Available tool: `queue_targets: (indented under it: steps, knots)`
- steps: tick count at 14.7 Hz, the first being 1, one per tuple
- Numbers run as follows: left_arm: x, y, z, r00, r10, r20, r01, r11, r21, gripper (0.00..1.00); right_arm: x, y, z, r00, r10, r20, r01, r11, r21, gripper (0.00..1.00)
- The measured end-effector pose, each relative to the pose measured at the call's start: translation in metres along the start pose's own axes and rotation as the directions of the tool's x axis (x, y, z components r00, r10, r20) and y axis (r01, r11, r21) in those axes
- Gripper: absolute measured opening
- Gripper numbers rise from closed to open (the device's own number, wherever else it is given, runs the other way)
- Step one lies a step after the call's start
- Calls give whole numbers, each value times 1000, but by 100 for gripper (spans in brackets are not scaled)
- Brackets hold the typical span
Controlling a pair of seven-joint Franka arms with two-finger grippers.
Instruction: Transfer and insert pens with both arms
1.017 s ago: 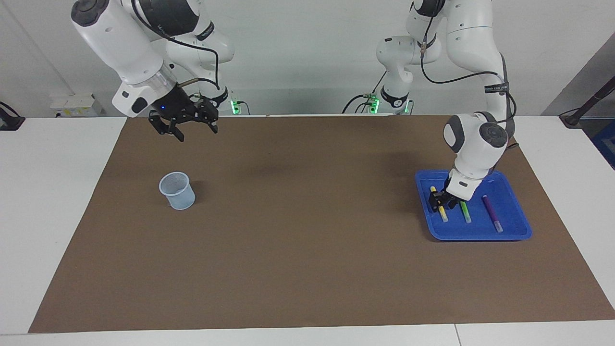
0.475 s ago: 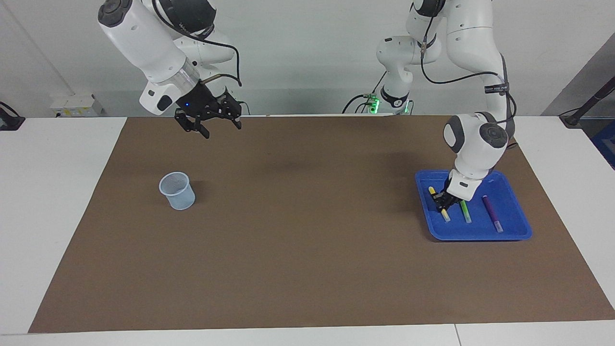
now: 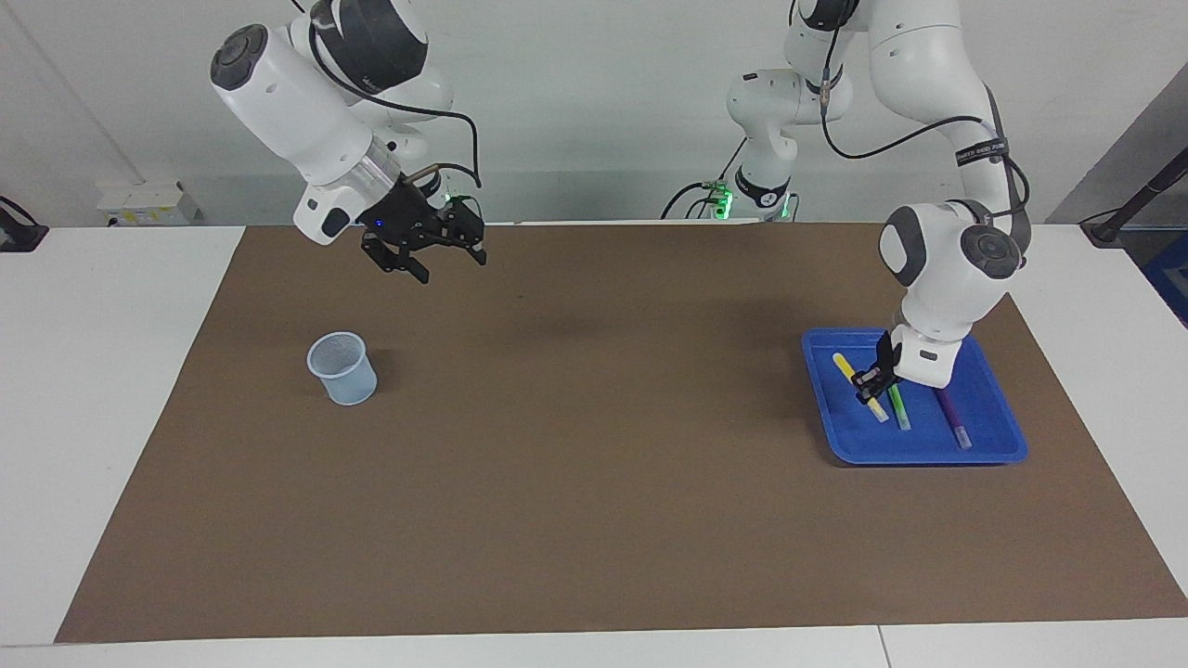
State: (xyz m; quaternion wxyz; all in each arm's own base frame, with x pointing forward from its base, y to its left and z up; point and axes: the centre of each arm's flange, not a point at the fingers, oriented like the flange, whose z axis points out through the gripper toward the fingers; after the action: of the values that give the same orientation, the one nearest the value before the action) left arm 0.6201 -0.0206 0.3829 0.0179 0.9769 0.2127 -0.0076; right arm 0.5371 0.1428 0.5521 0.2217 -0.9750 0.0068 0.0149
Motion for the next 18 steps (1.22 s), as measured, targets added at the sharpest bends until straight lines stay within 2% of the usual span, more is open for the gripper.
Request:
queue_targets:
  steps: [2,4,6,9,11,13,16,18]
  knots:
    - [-2,9,-25,986,-153,59,156,987,-48,17,-1,-10,13,1000,13,-12,-12,999,47,100]
    - [-10,23,-45,945,-310,108,319,944,-79,17,-1,-22,30,998,56,-28,-53,994,99,100]
    - [-27,50,-56,879,-449,161,467,879,-99,17,0,-40,53,994,105,-41,-97,982,161,100]
    - [-62,102,-63,755,-608,246,641,763,-84,17,8,-62,93,982,184,-39,-168,949,268,100]
    - [-89,136,-71,680,-665,308,713,697,-70,17,12,-75,119,972,227,-54,-201,932,301,100]
    - [-116,163,-79,617,-703,354,761,647,-43,17,11,-87,140,967,247,-58,-218,928,302,100]
    - [-148,198,-84,549,-747,375,813,582,-32,17,13,-88,149,958,282,-48,-252,911,327,100]
    - [-163,215,-85,531,-758,379,828,558,-43,17,12,-93,150,957,287,-40,-257,905,340,100]
